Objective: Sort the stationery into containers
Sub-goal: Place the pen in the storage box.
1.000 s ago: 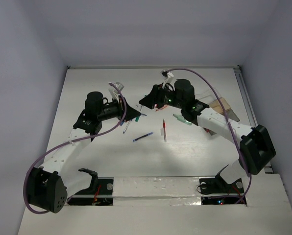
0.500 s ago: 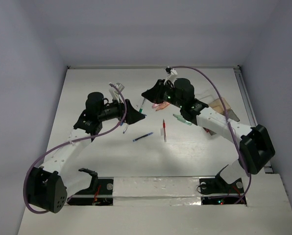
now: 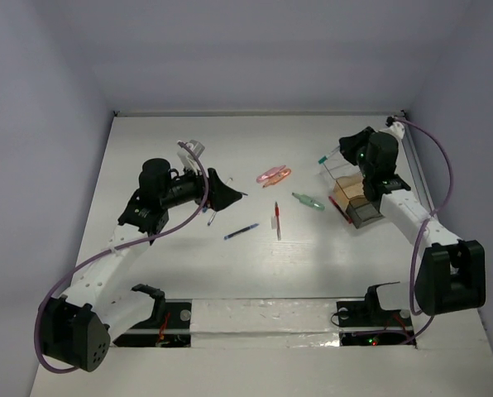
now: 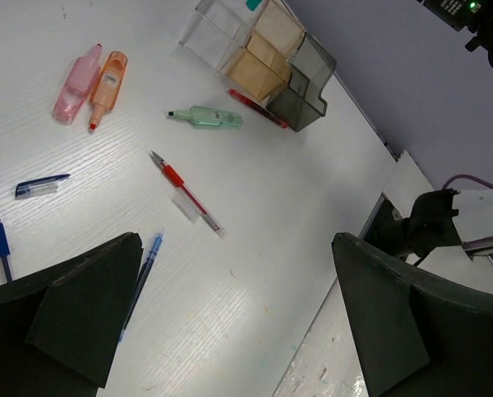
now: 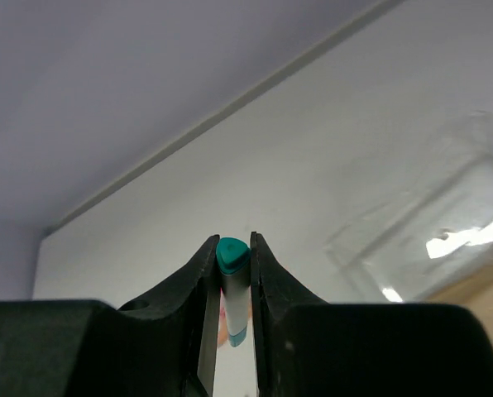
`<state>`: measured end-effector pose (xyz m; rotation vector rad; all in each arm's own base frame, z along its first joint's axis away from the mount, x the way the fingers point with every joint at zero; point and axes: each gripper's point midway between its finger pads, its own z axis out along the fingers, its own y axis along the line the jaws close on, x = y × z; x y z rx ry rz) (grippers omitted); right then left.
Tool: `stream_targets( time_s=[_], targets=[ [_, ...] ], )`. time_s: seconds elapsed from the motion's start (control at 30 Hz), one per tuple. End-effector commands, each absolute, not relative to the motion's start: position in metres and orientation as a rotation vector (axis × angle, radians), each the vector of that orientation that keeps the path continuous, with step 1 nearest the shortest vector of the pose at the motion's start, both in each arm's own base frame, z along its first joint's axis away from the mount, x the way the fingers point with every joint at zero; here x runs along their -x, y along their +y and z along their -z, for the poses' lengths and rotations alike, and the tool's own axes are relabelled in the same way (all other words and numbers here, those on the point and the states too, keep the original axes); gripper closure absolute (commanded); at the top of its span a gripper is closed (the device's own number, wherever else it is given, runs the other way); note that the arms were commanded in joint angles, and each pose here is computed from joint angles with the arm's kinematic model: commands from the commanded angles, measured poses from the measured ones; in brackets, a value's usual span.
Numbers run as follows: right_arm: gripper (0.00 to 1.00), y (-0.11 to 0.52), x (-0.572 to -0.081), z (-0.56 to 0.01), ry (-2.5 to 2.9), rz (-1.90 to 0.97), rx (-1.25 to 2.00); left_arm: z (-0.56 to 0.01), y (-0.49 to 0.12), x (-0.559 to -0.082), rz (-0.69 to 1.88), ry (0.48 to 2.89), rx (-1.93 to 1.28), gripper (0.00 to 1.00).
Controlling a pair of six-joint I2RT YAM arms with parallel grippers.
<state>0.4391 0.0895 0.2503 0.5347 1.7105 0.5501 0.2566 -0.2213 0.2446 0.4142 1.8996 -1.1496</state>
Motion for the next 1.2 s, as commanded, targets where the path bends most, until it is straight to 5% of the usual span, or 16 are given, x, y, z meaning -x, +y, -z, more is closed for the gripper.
stream_targets(
  time_s=[0.0, 0.23, 0.6, 0.7, 0.73, 0.83, 1.17],
  targets=[
    [1.0, 0.027, -0.444, -0.236, 1.64, -0.418, -0.729, -0.263, -0.219, -0.259, 1.108, 1.846, -0.433, 0.01],
    [1.0, -0.022, -0.468, -0.197, 1.673, -0.36, -0.857, -0.259, -0.219, -0.262, 1.067, 1.864, -0.422, 0.01],
    [0.96, -0.017, -0.495, -0.159, 1.755, -0.365, -0.861, -0.252, -0.216, -0.269, 1.025, 1.888, -0.396, 0.01],
    [0.7, -0.015, -0.496, -0.156, 1.774, -0.37, -0.854, -0.25, -0.213, -0.273, 0.998, 1.896, -0.38, 0.01],
    [0.52, -0.016, -0.496, -0.156, 1.774, -0.365, -0.849, -0.249, -0.211, -0.275, 0.984, 1.9, -0.372, 0.01],
    [0.29, -0.017, -0.496, -0.165, 1.774, -0.349, -0.819, -0.241, -0.199, -0.288, 0.87, 1.931, -0.32, 0.02],
    [0.23, 0.025, -0.463, -0.223, 1.753, -0.557, -0.604, -0.179, -0.124, -0.325, 0.301, 2.162, -0.081, 0.24]
  ],
)
